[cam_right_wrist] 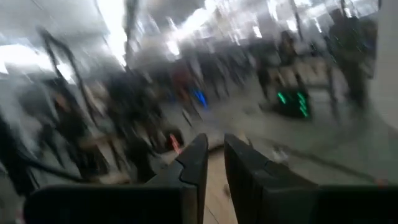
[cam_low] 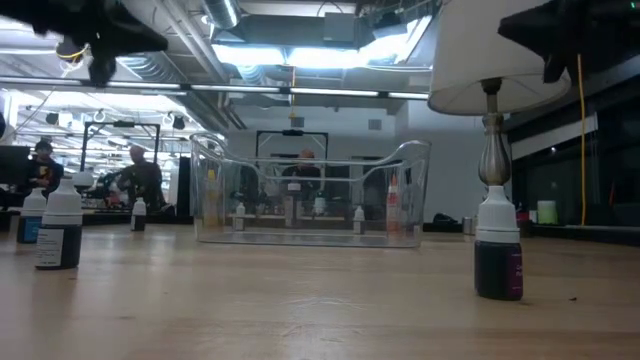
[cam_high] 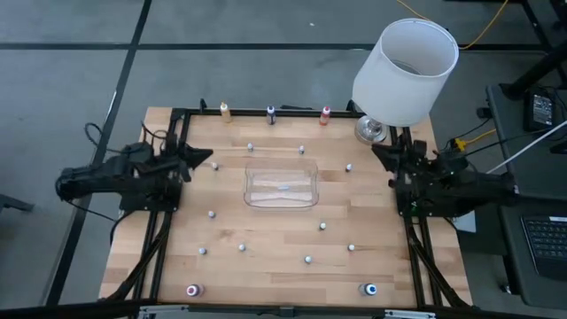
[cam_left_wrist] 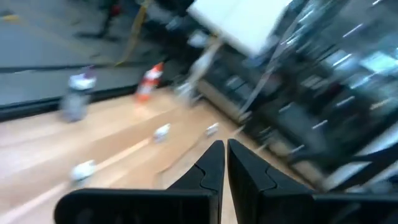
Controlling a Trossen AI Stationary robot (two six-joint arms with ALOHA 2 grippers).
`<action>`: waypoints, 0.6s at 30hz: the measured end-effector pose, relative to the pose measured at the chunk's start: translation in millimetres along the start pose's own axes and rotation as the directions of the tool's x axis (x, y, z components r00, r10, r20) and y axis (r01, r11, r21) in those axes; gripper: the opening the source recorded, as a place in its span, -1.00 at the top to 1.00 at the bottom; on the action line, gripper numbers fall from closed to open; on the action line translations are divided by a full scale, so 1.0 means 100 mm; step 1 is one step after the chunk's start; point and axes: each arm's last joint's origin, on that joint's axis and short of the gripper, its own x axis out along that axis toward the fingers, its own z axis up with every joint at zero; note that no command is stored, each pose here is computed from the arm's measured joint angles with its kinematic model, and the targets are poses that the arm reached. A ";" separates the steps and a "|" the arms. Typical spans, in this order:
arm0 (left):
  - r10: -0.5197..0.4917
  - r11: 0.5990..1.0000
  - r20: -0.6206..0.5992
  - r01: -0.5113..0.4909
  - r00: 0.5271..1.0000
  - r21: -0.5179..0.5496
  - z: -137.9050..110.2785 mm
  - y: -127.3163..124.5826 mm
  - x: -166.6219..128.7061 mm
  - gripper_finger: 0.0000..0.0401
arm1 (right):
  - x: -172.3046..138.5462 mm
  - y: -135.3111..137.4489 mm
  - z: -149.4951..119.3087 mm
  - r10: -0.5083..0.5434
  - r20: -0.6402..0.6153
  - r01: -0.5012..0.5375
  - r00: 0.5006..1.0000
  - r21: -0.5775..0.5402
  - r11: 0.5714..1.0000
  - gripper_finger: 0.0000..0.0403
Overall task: Pick & Place food coloring
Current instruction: Put the pink food coloring bottle into the transparent bin
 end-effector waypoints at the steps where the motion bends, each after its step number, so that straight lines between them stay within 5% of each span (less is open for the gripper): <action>1: 0.051 0.999 -0.040 -0.050 0.998 0.022 0.08 -0.05 -0.02 0.92 | 0.02 0.02 0.08 -0.029 -0.046 0.029 0.998 -0.020 0.999 0.71; 5: 0.214 0.972 -0.161 -0.194 0.963 0.134 0.39 -0.24 -0.02 0.92 | 0.10 0.09 0.41 -0.109 -0.181 0.089 0.977 -0.118 0.989 0.71; 11: 0.347 0.921 -0.303 -0.261 0.887 0.291 0.59 -0.46 0.21 0.92 | 0.33 0.17 0.63 -0.163 -0.303 0.086 0.939 -0.251 0.964 0.71; 18: 0.468 0.884 -0.504 -0.389 0.725 0.261 0.47 -0.42 0.41 0.85 | 0.64 0.17 0.68 -0.156 -0.362 0.027 0.919 -0.337 0.941 0.71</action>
